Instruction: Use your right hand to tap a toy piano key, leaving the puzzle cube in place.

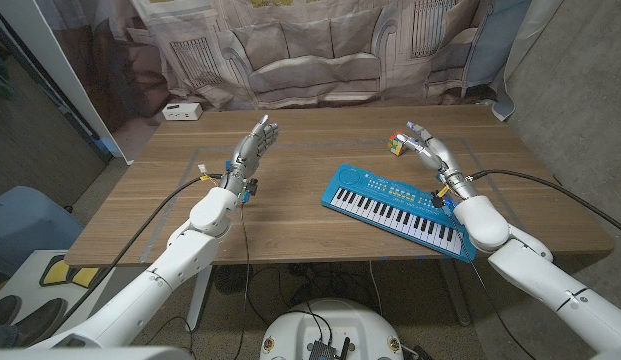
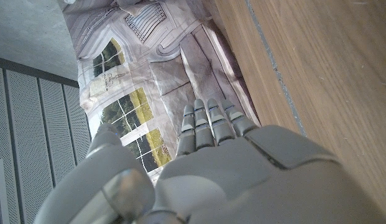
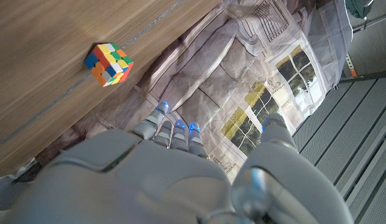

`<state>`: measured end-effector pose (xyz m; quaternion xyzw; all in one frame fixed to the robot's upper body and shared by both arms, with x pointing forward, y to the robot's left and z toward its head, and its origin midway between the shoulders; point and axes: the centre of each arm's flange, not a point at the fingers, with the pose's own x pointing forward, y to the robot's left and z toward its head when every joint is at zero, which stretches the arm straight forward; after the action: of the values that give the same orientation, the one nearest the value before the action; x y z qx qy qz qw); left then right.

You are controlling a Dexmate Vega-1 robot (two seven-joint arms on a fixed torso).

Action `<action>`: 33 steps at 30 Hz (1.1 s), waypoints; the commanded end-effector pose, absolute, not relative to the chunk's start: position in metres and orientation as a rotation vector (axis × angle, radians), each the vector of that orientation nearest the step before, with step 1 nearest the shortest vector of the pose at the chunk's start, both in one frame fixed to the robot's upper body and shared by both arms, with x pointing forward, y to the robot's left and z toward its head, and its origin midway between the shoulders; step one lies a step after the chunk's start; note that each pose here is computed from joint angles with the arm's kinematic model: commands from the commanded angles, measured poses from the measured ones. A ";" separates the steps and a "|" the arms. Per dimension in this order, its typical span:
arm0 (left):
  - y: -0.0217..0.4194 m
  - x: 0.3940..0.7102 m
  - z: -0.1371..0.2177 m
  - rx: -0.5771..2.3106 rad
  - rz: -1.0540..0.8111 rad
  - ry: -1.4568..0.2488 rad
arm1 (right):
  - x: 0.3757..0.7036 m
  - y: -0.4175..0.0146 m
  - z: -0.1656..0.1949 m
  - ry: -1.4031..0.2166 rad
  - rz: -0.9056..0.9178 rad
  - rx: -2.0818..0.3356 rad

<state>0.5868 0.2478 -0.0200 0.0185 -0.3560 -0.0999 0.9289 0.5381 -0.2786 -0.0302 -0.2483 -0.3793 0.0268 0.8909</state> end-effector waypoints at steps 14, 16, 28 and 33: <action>0.249 0.598 -0.016 0.026 -0.277 -0.716 | 0.571 -0.261 -0.028 -0.759 0.267 -0.210; 0.250 0.599 -0.017 0.027 -0.282 -0.714 | 0.575 -0.259 -0.030 -0.759 0.291 -0.154; 0.256 0.601 -0.021 0.030 -0.324 -0.712 | 0.580 -0.247 -0.033 -0.756 0.341 -0.100; 0.255 0.602 -0.021 0.025 -0.329 -0.715 | 0.584 -0.249 -0.029 -0.757 0.347 -0.087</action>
<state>0.5997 0.2525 -0.0201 0.0132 -0.3467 -0.1493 0.9259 0.5772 -0.2531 -0.0319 -0.0619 -0.3663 0.1525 0.9158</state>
